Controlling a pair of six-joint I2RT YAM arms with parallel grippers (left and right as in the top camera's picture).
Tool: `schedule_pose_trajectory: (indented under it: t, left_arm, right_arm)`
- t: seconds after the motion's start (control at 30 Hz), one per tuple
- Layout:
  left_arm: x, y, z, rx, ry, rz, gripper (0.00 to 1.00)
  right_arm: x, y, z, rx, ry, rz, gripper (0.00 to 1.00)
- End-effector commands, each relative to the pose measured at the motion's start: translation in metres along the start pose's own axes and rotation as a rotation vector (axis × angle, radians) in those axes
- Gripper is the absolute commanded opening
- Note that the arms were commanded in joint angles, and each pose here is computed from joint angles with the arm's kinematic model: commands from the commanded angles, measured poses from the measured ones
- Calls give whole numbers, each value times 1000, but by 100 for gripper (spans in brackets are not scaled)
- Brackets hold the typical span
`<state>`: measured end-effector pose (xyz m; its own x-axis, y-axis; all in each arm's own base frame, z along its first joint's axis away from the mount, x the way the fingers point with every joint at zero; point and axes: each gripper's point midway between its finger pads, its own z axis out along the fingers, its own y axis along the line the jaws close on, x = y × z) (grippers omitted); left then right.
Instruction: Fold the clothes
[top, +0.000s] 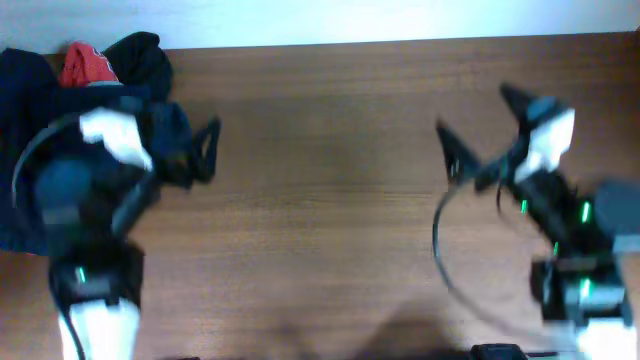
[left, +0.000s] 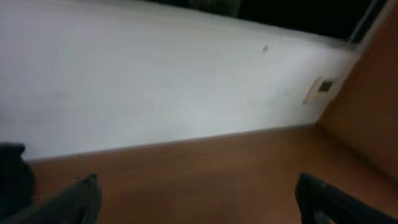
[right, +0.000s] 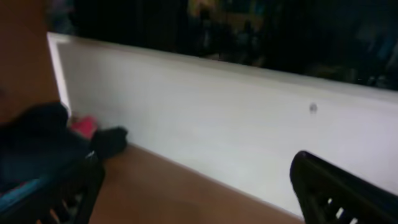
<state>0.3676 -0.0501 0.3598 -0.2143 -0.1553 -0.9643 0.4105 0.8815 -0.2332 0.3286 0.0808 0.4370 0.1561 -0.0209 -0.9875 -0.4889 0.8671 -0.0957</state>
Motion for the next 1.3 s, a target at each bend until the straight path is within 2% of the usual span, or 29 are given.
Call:
schedule_pose_trajectory:
  t: [0.0,0.1,0.2,0.27,0.37,0.43,0.5,0.57,0.7,0.8,0.93,1.0,1.13,1.2,1.27]
  left_arm:
    - [-7,11,30,32,60,5,99]
    - [17,25,51,43,141,-51,99]
    - [50,40,63,25,236,-119,99]
    - [67,49,69,17,279,-152,99]
    - [76,53,74,19,299,-161,99]
    - [74,62,73,-20,295,-154,99]
    - [68,77,68,-99,298,-171,99]
    - [63,99,57,-233,320,-198,99]
    - [58,148,13,-599,382,-281,99]
    - [60,170,-18,-765,412,-335,99]
    - [69,196,-51,-865,422,-440,99]
    - [72,209,-62,-883,418,-477,99]
    - [81,238,-87,-930,389,-602,99]
    - [89,252,-101,-976,386,-658,99]
    - [99,264,-114,-1016,396,-702,98]
  right_arm:
    - [-30,-13,38,-75,-23,-14,98]
    - [-35,-28,81,-152,-17,-10,99]
    - [-13,-52,122,-160,30,32,99]
    - [5,-66,139,-155,79,126,99]
    - [25,-72,148,-194,163,360,98]
    - [37,-60,148,-276,208,412,98]
    - [52,-58,145,-276,266,459,98]
    - [64,-54,141,-271,320,478,98]
    - [90,-43,126,-281,438,478,98]
    - [117,-31,112,-299,551,460,98]
    - [148,-11,86,-322,718,472,98]
    - [152,-3,80,-335,755,526,98]
    - [141,14,76,-429,733,611,99]
    - [139,16,75,-441,732,621,94]
    - [142,16,73,-433,746,626,94]
